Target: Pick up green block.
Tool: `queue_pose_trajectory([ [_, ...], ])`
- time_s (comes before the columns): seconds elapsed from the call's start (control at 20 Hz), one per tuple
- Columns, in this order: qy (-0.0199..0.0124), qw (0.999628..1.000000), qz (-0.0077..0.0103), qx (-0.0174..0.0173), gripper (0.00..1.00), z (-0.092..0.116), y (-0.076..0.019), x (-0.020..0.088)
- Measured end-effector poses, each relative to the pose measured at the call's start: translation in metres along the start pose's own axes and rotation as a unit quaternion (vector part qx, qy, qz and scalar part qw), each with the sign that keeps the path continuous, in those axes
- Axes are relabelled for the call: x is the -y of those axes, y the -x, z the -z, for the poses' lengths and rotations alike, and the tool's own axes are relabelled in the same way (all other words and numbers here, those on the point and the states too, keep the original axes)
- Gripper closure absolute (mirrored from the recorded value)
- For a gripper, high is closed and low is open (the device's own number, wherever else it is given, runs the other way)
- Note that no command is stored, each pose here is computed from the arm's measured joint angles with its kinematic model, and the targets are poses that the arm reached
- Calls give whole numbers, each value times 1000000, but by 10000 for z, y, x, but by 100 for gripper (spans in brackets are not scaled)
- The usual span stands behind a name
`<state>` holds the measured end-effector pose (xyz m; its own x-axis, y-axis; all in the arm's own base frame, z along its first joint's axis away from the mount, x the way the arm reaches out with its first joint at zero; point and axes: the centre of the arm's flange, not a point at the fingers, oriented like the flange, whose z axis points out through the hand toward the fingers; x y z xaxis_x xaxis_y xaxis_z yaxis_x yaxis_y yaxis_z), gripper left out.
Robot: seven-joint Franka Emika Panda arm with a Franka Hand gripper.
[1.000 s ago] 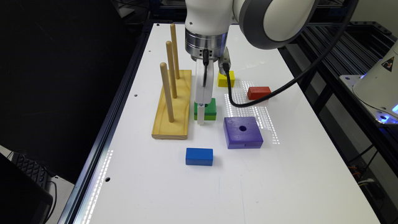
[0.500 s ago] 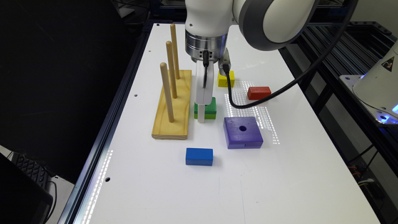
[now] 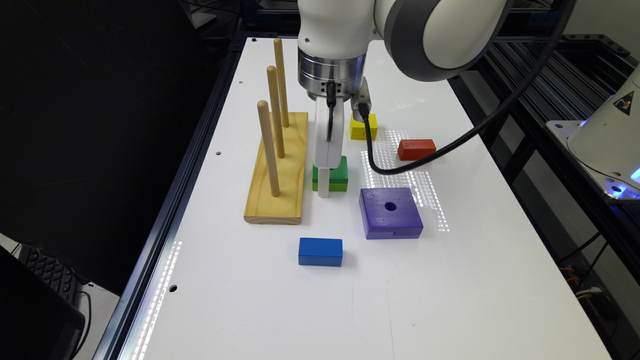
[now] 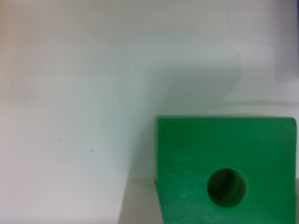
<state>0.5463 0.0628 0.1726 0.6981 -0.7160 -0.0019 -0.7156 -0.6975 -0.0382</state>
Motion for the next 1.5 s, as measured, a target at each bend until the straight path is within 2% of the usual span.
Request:
queue_pose_trajectory([
  [0.2,-596,999998,599,-1989,100,127,-10,18],
  [0.35,1342,999994,1612,-2759,100,309,-14,34],
  [0.5,4269,999986,2459,-2082,100,433,-8,38],
  [0.65,3156,999984,2791,-3709,100,500,-11,45],
  [0.8,2988,999969,3609,-6249,100,690,-10,56],
  [0.95,6021,999947,4760,-6836,100,908,6,54],
  [1.05,7108,999939,5282,-6558,100,952,14,53],
  [1.15,7042,999939,5400,-6591,100,955,15,54],
  [1.35,4158,999917,5718,-10766,100,1106,17,58],
  [1.5,5689,999891,6237,-12120,100,1281,35,47],
])
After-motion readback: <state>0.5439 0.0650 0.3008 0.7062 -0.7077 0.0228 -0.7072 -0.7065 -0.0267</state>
